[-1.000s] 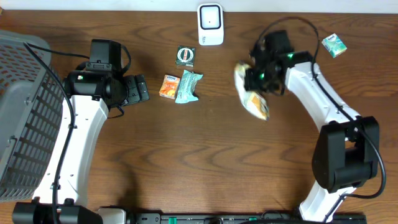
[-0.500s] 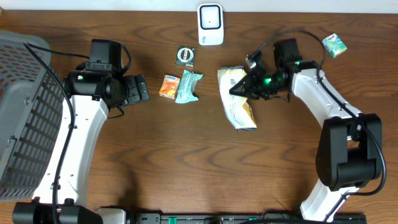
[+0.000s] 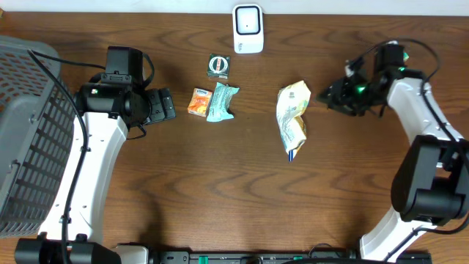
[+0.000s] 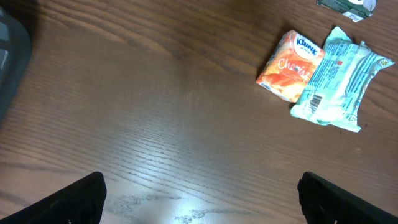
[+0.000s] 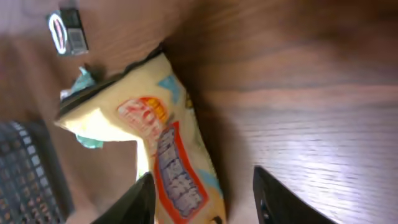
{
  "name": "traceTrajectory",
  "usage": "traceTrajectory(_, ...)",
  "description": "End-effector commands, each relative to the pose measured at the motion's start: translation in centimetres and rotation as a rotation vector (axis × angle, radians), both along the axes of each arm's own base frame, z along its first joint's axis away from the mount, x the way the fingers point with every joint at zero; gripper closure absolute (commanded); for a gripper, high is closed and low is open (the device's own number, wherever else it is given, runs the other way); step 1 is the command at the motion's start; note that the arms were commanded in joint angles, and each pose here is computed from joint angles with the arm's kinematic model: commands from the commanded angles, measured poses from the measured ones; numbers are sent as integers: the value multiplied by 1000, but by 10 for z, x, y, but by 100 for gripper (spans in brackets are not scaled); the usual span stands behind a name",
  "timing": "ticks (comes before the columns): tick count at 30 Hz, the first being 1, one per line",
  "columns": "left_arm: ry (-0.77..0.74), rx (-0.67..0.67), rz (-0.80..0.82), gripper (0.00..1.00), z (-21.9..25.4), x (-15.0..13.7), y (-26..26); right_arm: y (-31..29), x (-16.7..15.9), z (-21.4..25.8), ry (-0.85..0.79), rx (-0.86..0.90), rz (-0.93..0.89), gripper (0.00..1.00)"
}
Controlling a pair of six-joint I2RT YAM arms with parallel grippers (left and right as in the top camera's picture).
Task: Scan the item barcode
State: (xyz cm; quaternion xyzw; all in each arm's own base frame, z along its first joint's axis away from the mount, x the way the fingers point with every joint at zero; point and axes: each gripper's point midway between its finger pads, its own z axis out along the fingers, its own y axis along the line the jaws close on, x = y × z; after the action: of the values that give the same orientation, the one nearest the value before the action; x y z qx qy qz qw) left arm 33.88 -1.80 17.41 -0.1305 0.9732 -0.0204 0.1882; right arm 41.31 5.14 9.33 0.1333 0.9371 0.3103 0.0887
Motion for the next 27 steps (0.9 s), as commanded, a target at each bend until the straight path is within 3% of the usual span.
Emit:
traceTrajectory(1, 2, 14, 0, 2, 0, 1, 2, 2, 2, 17, -38, -57, 98, 55)
traceTrajectory(5, 2, 14, 0, 2, 0, 1, 2, 14, -13, 20, 20, -117, 157, 58)
traceTrajectory(7, 3, 14, 0, 2, 0, 1, 2, 31, -18, 24, 18, -82, 201, 70)
traceTrajectory(8, 2, 14, 0, 2, 0, 1, 2, 46, -21, 28, 1, -40, 248, 82)
traceTrajectory(10, 2, 14, 0, 2, 0, 1, 2, 69, -25, 35, -29, 19, 313, 86)
traceTrajectory(11, 2, 14, 0, 2, 0, 1, 2, 77, -26, 36, -35, 27, 332, 83)
traceTrajectory(14, 2, 14, 0, 2, 0, 1, 2, 98, -30, 33, -51, -3, 392, 59)
traceTrajectory(17, 2, 14, 0, 2, 0, 1, 2, 116, -35, 25, -59, -91, 450, 46)
traceTrajectory(19, 2, 14, 0, 2, 0, 1, 2, 124, -38, 15, -52, -216, 461, 41)
traceTrajectory(23, 2, 14, 0, 2, 0, 1, 2, 143, -37, 4, -106, -472, 463, 12)
traceTrajectory(27, 2, 14, 0, 2, 0, 1, 2, 160, -36, 4, -208, -725, 398, 3)
